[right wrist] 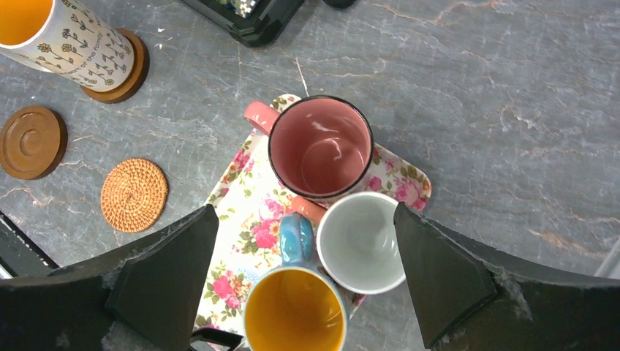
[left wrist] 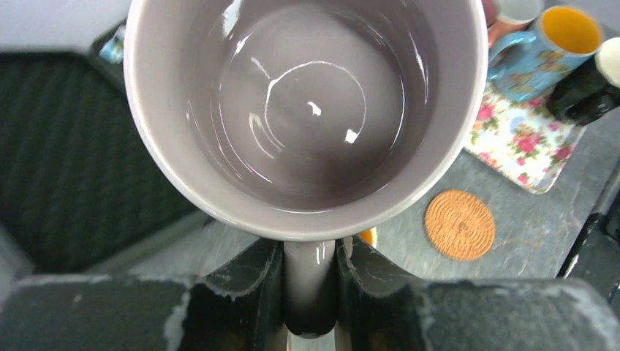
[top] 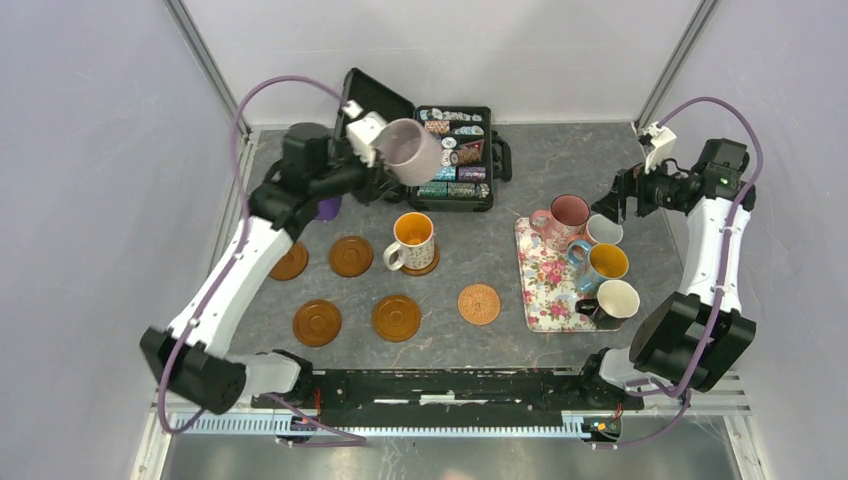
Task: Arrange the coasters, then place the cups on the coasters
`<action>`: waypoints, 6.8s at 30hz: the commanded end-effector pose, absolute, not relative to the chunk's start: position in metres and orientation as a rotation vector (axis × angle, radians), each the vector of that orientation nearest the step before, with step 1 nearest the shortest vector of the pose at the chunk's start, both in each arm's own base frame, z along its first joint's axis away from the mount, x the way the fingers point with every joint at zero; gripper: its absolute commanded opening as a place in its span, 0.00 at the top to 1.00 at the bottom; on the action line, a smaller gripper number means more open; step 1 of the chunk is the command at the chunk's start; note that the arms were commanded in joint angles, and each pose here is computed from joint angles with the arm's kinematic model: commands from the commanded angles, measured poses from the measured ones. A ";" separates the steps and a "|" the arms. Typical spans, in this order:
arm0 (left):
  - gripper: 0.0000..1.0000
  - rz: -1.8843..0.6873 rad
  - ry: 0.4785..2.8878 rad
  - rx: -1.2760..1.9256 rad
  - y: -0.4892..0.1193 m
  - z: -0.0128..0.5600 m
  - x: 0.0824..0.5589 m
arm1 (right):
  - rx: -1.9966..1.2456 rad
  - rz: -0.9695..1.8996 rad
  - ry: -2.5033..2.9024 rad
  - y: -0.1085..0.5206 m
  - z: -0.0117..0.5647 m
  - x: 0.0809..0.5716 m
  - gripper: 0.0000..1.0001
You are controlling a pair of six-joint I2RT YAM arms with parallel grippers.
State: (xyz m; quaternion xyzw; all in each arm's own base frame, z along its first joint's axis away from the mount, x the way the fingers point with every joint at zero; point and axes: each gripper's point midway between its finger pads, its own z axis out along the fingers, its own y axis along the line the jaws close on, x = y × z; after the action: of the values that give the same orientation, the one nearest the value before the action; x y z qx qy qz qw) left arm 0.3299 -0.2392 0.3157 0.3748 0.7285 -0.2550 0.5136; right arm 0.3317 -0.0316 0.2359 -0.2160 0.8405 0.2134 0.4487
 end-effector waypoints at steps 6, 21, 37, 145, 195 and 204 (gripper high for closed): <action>0.98 -0.495 1.818 0.701 -0.099 0.309 0.303 | -0.583 0.506 2.053 -0.014 0.247 0.352 0.02; 0.98 -0.214 2.062 0.621 0.080 0.194 0.287 | -0.625 0.515 2.066 0.004 0.250 0.355 0.02; 0.98 -0.110 2.118 0.759 0.125 0.109 0.304 | -0.618 0.483 2.082 0.005 0.246 0.350 0.02; 0.01 -0.509 1.763 1.587 -0.494 0.151 0.365 | -0.402 0.118 2.319 -0.097 0.225 0.371 0.02; 0.94 -0.697 1.886 1.510 -0.513 0.134 0.304 | -0.373 0.122 2.316 -0.113 0.222 0.355 0.02; 0.62 -0.651 1.928 1.519 -0.512 0.112 0.304 | -0.373 0.122 2.315 -0.113 0.223 0.354 0.02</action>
State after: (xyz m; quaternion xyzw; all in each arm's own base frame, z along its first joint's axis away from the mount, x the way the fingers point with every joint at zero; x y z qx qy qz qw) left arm 0.3121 -0.5002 0.0797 0.5798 0.7338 -0.2274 0.2714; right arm 0.3539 -0.1151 0.2083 -0.1395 0.9202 0.0522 0.3620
